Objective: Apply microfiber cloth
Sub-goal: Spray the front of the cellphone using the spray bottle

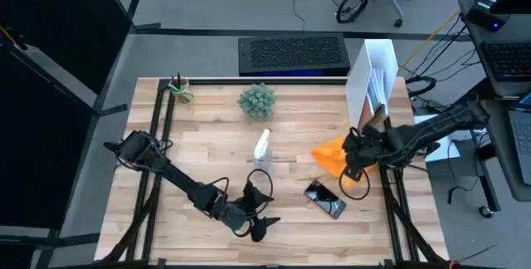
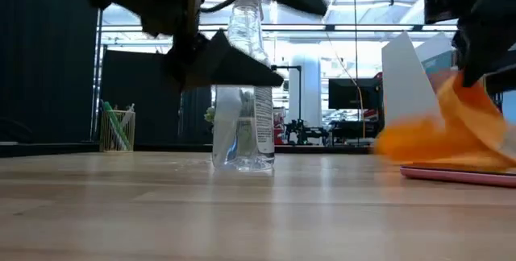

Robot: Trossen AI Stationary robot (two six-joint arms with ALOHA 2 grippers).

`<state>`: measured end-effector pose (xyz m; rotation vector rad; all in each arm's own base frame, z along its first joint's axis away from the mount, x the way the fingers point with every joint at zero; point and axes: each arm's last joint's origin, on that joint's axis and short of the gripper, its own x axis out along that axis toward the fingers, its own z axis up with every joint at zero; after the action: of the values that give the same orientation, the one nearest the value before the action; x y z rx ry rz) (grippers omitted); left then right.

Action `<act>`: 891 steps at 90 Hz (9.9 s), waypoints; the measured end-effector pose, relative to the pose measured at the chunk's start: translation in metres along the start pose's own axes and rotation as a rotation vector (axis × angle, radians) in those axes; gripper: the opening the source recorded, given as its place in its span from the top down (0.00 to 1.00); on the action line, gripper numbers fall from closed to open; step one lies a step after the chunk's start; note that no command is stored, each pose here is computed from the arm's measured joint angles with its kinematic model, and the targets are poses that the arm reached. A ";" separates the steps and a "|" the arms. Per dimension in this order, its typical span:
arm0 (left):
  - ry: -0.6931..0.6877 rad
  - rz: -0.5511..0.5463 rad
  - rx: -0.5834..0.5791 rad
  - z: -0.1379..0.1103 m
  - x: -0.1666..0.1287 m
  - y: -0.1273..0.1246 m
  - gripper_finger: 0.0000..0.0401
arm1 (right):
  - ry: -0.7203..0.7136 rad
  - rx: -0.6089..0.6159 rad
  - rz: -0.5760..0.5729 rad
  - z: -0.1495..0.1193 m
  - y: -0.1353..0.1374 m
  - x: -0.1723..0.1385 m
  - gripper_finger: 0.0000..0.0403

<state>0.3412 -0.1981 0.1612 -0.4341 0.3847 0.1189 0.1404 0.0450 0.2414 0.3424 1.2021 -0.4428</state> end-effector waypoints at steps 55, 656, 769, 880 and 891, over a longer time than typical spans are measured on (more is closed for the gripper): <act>-0.040 0.023 0.307 -0.013 0.088 -0.030 0.16 | 0.003 -0.009 0.219 -0.049 0.052 0.053 0.35; -0.224 -0.007 0.584 0.134 -0.070 0.130 0.02 | -0.723 -0.216 0.078 0.101 0.040 0.048 0.97; -0.240 -0.083 0.588 0.132 -0.062 0.130 0.43 | -1.156 -0.266 0.353 0.207 -0.001 0.070 0.97; 0.136 0.021 0.361 0.122 -0.136 0.136 0.03 | -0.348 -0.115 0.458 0.078 0.037 0.038 0.97; 0.115 -0.014 0.352 0.119 -0.137 0.127 0.03 | -0.255 -0.097 0.569 0.064 0.062 0.073 0.97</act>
<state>0.2309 -0.0366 0.2651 -0.0958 0.5048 0.0109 0.2451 0.0577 0.1948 0.5073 0.8260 0.0657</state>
